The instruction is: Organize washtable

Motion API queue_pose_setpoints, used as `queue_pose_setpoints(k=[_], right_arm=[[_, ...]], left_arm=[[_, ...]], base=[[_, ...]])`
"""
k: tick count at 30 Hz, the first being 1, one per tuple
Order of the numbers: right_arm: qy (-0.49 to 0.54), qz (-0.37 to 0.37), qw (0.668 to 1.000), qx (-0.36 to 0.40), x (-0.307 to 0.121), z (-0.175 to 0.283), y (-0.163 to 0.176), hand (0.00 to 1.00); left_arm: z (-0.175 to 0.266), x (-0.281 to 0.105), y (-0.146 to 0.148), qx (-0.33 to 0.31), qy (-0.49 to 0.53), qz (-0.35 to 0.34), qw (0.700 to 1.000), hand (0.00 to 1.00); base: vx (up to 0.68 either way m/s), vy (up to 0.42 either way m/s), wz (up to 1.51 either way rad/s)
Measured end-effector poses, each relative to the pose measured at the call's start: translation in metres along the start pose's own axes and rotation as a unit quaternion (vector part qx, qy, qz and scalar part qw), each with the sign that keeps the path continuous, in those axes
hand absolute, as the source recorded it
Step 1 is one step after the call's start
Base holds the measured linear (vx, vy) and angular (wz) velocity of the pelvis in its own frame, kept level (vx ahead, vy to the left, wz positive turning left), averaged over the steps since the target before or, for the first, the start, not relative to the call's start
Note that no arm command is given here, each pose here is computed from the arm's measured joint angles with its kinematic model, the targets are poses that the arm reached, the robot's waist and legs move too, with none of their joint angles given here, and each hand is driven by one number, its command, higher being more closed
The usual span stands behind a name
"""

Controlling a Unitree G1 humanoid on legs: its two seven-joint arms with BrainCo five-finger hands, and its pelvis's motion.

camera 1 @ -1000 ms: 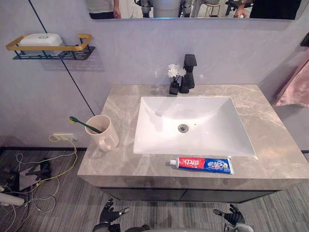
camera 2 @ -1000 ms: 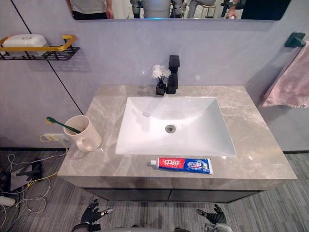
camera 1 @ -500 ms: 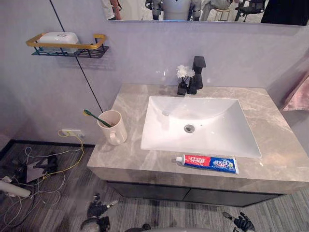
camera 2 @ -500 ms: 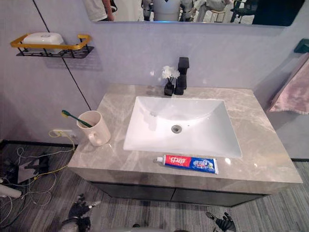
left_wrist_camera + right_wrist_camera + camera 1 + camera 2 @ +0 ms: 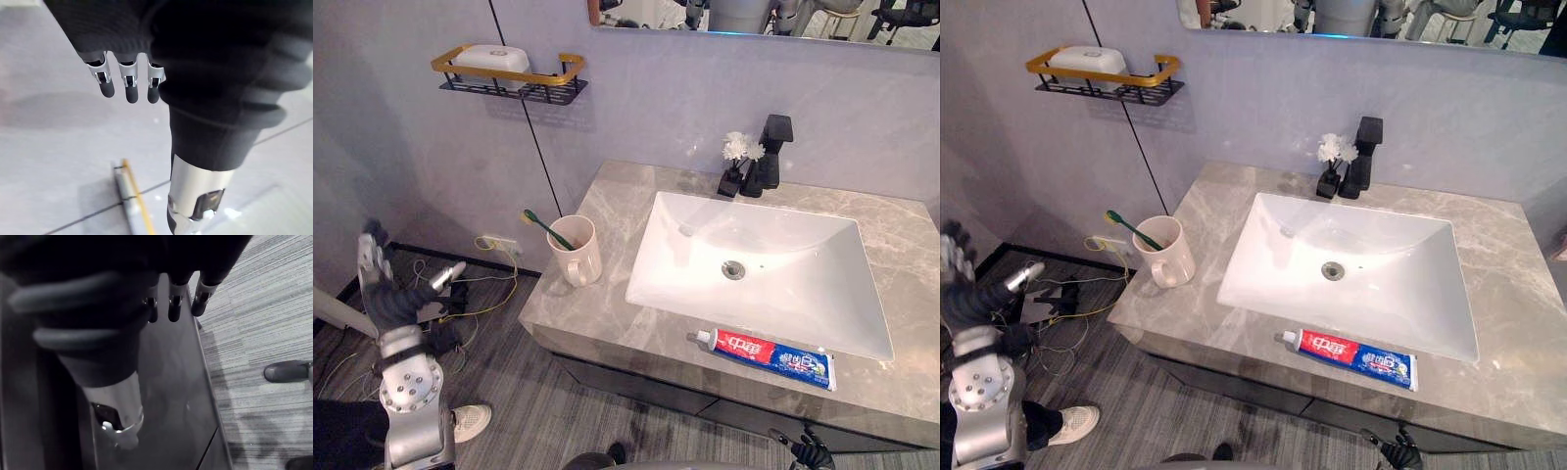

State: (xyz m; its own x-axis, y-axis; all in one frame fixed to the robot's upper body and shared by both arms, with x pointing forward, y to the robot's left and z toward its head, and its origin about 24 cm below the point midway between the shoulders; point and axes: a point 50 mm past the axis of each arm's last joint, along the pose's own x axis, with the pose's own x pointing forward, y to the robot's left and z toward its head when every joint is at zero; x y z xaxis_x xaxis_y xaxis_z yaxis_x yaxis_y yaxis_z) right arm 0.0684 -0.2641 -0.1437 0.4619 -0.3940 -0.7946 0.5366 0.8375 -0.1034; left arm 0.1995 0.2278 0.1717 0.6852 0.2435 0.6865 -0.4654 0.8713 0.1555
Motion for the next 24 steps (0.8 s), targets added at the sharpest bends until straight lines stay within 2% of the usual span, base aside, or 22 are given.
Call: queue_pose_setpoints(k=[8,12,14,19,24], right_arm=[[0.005,0.026,1.0,-0.016,-0.001,-0.005,0.009,0.0],[-0.003,0.036,0.999,-0.019,0.001,0.001,0.016,0.0],[-0.003,0.039,0.999,-0.021,0.001,0.001,0.018,0.0],[0.0,0.041,0.999,-0.02,0.001,-0.001,0.02,0.0],[0.002,0.038,0.999,-0.018,0.0,-0.003,0.018,0.0]], left_arm=[[0.038,-0.009,-0.067,-0.068,-0.086,-0.145,0.983,0.0],[0.055,-0.026,-0.108,-0.105,-0.117,-0.261,0.953,0.0],[0.057,-0.029,-0.12,-0.115,-0.121,-0.292,0.942,0.0],[0.05,-0.04,-0.149,-0.107,-0.104,-0.368,0.918,0.0],[0.029,-0.071,-0.18,-0.077,-0.053,-0.453,0.887,0.0]], base=[[-0.04,0.001,-0.01],[0.0,0.017,-0.15],[0.01,0.007,-0.09],[0.0,0.0,-0.15],[-0.01,0.006,-0.06]])
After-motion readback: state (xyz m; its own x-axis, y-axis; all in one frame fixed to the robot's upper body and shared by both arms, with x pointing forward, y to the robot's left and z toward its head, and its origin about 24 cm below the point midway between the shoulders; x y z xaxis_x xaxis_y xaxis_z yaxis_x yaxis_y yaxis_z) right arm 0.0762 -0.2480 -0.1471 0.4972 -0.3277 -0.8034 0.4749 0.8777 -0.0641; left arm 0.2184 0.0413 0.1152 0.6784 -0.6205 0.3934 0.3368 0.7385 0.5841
